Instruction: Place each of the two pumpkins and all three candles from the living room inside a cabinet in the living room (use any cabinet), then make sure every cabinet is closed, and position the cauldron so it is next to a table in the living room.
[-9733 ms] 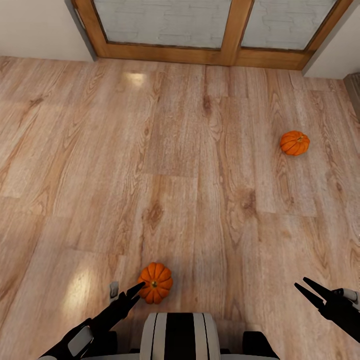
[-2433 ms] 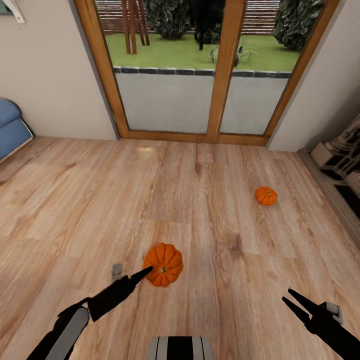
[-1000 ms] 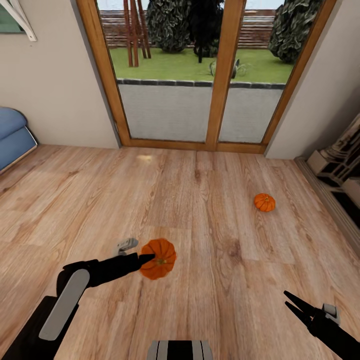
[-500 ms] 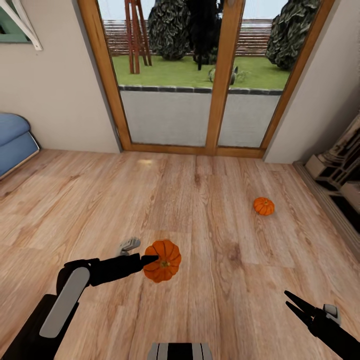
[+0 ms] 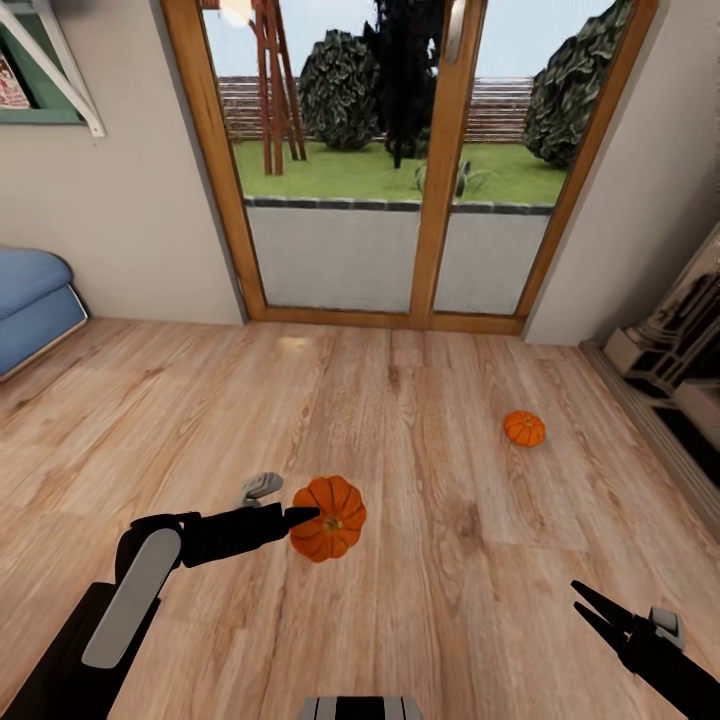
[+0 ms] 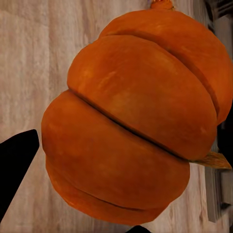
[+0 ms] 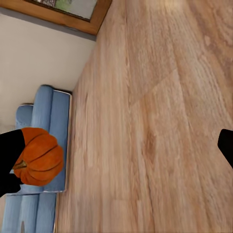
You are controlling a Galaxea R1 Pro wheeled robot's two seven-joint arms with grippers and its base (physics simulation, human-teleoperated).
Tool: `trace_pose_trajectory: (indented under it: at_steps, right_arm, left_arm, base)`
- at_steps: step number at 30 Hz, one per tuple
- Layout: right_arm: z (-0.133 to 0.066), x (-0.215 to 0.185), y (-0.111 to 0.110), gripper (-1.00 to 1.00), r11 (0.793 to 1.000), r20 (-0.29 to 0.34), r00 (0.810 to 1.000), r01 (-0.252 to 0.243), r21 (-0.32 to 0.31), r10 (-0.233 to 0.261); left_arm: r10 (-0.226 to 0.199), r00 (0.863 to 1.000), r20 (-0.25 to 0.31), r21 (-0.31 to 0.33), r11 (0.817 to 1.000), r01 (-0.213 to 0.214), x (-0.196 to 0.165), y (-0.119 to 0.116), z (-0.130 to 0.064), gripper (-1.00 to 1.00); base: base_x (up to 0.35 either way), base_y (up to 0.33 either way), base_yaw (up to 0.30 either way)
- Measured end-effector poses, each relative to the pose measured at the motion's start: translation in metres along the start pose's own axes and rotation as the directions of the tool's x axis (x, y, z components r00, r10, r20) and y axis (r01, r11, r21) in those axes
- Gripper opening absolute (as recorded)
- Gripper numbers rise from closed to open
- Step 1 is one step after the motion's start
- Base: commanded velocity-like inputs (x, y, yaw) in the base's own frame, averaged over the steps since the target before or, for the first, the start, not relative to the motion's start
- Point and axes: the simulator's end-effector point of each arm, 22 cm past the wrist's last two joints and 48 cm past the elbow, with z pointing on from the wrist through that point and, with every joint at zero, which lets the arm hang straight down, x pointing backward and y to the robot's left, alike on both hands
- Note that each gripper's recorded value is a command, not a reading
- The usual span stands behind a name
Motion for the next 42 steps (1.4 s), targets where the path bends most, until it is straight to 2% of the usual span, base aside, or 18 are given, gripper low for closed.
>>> trace_pose_trajectory:
  at_steps: [22,34,42]
  right_arm:
    - [-0.009,-0.021,0.043,1.00,0.995,0.052,0.997,0.061,-0.080,-0.057]
    - [-0.013,-0.028,0.063,1.00,0.989,0.073,0.994,0.089,-0.115,-0.081]
    - [-0.017,-0.033,0.078,1.00,0.983,0.092,0.991,0.111,-0.143,-0.099]
  left_arm:
    - [0.075,0.994,0.083,0.021,0.997,-0.077,-0.028,-0.041,-0.034,-1.00]
    - [0.107,0.987,0.118,0.035,0.993,-0.112,-0.037,-0.062,-0.051,-1.00]
    - [0.134,0.980,0.147,0.041,0.989,-0.141,-0.043,-0.077,-0.065,-1.00]
  base:
    - [0.000,0.000,-0.173]
    - [0.000,0.000,-0.026]
    - [0.000,0.000,-0.154]
